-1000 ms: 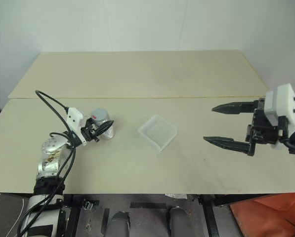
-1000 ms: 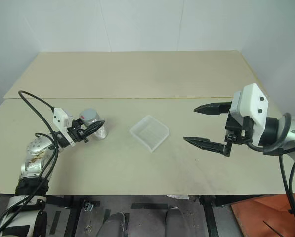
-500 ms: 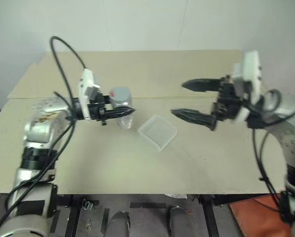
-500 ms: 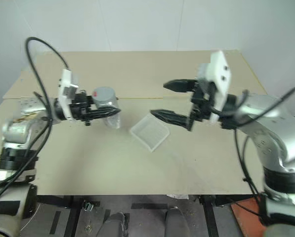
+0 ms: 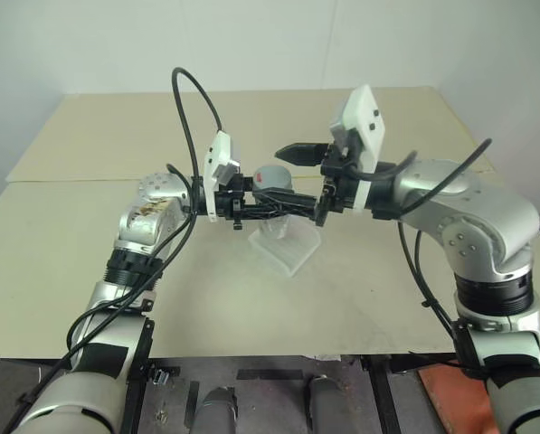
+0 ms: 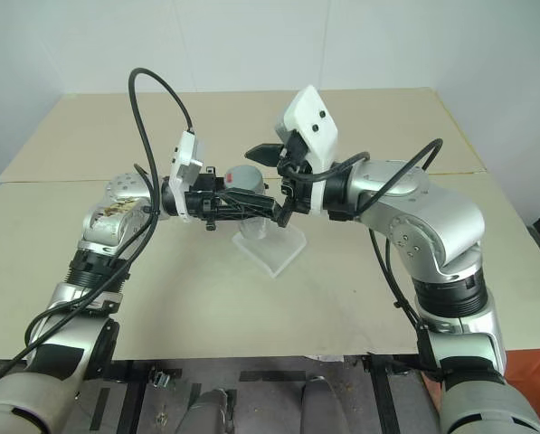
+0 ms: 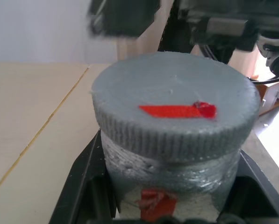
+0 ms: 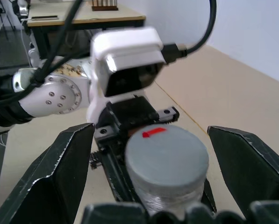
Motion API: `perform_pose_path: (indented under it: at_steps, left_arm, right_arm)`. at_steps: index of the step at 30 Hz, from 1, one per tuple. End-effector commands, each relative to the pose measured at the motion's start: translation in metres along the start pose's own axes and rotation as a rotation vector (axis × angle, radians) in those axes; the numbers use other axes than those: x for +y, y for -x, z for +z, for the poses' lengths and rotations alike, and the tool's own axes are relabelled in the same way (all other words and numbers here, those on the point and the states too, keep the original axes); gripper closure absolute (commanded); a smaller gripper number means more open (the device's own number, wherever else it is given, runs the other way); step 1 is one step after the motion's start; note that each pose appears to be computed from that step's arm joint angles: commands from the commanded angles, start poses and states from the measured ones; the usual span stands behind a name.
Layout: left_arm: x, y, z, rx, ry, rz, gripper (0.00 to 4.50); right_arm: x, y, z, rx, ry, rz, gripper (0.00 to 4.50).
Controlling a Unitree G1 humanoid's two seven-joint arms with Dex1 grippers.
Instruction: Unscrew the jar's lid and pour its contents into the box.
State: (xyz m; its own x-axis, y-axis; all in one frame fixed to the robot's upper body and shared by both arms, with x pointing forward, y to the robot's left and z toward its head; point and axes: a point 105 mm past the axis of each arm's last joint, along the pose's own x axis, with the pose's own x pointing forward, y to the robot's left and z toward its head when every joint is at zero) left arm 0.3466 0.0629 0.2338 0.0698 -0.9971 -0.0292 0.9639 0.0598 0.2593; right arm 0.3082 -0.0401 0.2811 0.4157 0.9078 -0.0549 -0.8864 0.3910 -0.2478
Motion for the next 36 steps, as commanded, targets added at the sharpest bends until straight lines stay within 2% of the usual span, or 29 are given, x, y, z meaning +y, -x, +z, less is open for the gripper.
perform_pose_path:
  at_steps: [1,18,30,33,36]
  left_arm:
    - [0.002,-0.002,0.021,-0.033,-0.078,-0.023,2.48]
    - [-0.002,0.002,0.018,-0.016,-0.071,-0.055,2.48]
    - [-0.003,0.003,0.017,-0.016,-0.066,-0.055,2.48]
    - [-0.003,0.003,0.017,-0.012,-0.071,-0.056,2.48]
    - [-0.005,0.005,0.016,-0.004,-0.071,-0.06,2.48]
  right_arm:
    - [0.001,-0.001,0.01,-0.016,0.049,0.006,0.0]
    - [-0.001,0.001,0.019,-0.071,0.061,0.002,0.0]
    - [-0.001,0.001,0.015,-0.065,0.058,0.022,0.0]
    - [-0.001,0.0,0.014,-0.067,0.057,0.028,0.52]
    - [-0.002,0.0,0.015,-0.075,0.057,0.031,1.51]
